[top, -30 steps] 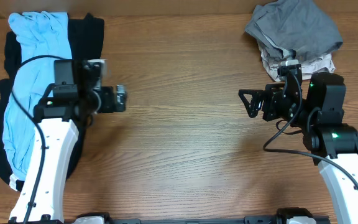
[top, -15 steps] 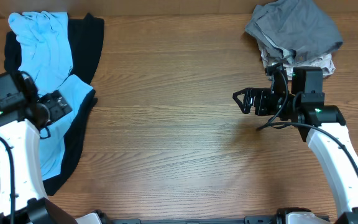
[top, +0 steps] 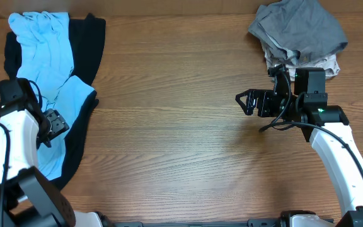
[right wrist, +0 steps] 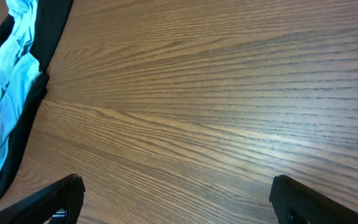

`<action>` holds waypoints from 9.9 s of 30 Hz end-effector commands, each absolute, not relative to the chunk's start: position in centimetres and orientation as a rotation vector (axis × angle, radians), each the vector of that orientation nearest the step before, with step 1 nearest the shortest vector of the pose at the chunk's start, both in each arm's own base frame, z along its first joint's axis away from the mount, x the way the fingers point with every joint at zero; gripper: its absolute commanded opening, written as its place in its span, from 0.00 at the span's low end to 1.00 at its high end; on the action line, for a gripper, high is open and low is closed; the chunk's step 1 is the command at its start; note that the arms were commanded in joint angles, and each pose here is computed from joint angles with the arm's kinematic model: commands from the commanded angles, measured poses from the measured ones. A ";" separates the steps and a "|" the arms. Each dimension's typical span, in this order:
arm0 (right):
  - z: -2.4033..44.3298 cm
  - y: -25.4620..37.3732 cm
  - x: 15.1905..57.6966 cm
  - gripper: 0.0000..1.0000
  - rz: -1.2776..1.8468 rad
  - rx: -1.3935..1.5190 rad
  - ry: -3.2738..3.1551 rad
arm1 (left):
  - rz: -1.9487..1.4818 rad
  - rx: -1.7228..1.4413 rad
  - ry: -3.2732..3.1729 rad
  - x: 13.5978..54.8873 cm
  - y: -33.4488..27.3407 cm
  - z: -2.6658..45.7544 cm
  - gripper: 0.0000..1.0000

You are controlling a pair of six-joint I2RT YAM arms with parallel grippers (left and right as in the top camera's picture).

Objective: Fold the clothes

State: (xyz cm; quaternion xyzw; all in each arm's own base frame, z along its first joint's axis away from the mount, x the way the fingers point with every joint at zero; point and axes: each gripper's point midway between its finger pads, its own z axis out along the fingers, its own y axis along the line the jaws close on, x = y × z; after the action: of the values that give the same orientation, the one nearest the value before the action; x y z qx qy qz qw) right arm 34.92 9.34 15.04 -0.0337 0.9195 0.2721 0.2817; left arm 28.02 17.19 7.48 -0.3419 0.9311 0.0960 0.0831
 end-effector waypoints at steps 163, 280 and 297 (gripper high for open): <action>19.0 12.2 36.3 1.00 0.675 -0.132 2.507 | 0.272 -0.573 2.908 34.1 8.1 3.2 0.04; 27.4 12.8 34.9 0.90 0.732 -0.196 2.336 | -0.391 -0.539 2.163 37.6 8.6 37.7 0.04; 37.5 7.5 27.5 1.00 0.622 -0.066 2.166 | -1.020 0.065 1.498 35.9 -12.6 59.9 0.04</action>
State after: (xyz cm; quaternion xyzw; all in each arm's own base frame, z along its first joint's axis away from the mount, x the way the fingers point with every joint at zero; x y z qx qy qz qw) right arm 28.56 9.16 35.17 -0.0437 0.8814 0.2612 0.3910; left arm 38.01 -9.65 56.86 0.0029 0.6862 -0.3825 0.6187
